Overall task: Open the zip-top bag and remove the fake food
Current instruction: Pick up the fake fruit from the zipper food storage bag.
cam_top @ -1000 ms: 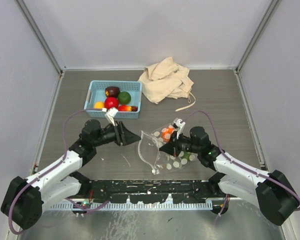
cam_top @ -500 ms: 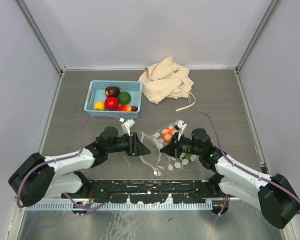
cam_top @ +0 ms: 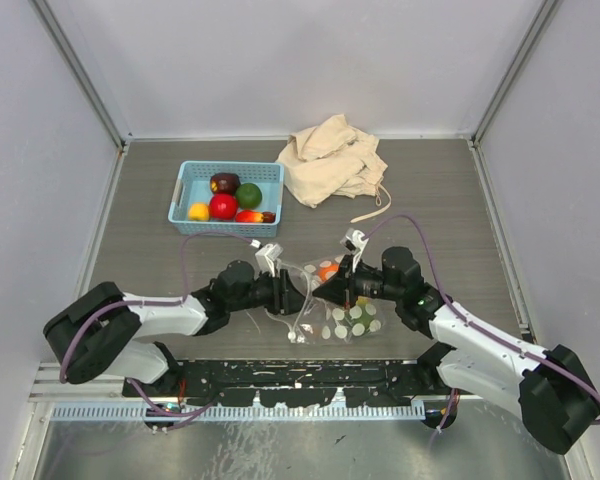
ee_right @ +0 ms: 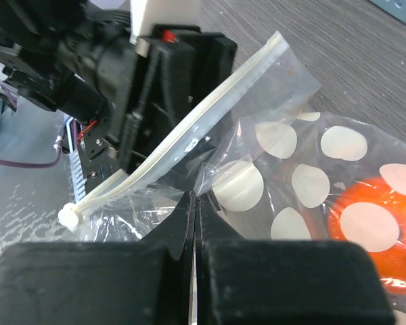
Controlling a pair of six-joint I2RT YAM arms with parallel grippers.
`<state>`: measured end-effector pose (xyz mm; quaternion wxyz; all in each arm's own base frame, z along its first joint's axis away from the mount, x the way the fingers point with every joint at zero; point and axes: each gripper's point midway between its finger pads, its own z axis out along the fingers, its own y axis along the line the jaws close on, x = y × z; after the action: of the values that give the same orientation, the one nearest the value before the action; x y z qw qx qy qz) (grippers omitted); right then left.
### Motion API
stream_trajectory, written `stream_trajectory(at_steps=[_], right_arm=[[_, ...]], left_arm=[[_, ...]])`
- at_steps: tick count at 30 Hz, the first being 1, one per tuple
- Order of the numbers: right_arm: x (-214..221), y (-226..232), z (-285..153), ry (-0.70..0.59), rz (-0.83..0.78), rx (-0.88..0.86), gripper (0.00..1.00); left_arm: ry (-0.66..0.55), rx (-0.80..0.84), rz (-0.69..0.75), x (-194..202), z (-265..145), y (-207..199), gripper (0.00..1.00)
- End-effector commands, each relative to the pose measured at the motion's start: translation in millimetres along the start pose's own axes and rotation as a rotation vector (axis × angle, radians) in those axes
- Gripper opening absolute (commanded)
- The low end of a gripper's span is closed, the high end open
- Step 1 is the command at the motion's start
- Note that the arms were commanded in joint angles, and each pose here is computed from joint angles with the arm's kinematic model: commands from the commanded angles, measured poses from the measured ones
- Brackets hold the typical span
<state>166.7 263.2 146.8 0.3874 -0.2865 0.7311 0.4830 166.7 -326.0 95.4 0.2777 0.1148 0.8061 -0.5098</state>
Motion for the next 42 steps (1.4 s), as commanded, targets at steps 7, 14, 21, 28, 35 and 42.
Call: stream_trajectory(at_steps=[7, 14, 21, 28, 35, 42], right_arm=[[-24, 28, -4, -0.049, -0.049, -0.079, 0.28], [-65, 17, -37, -0.194, -0.11, 0.147, 0.58], [-77, -76, -71, -0.288, 0.063, 0.673, 0.48], [-62, -112, -60, -0.198, 0.162, 0.718, 0.16], [-35, -122, -43, -0.099, 0.195, 0.679, 0.1], [-17, -134, -30, -0.032, 0.215, 0.674, 0.09]], left_arm=[[-0.089, -0.023, -0.004, -12, 18, 15, 0.39], [-0.086, -0.045, 0.013, -9, 18, 22, 0.42], [-0.069, -0.026, 0.024, -7, 22, 21, 0.44], [-0.053, -0.005, 0.01, -2, 26, 21, 0.44], [-0.052, 0.004, 0.006, -1, 28, 21, 0.44], [-0.049, -0.01, 0.009, 0, 28, 24, 0.45]])
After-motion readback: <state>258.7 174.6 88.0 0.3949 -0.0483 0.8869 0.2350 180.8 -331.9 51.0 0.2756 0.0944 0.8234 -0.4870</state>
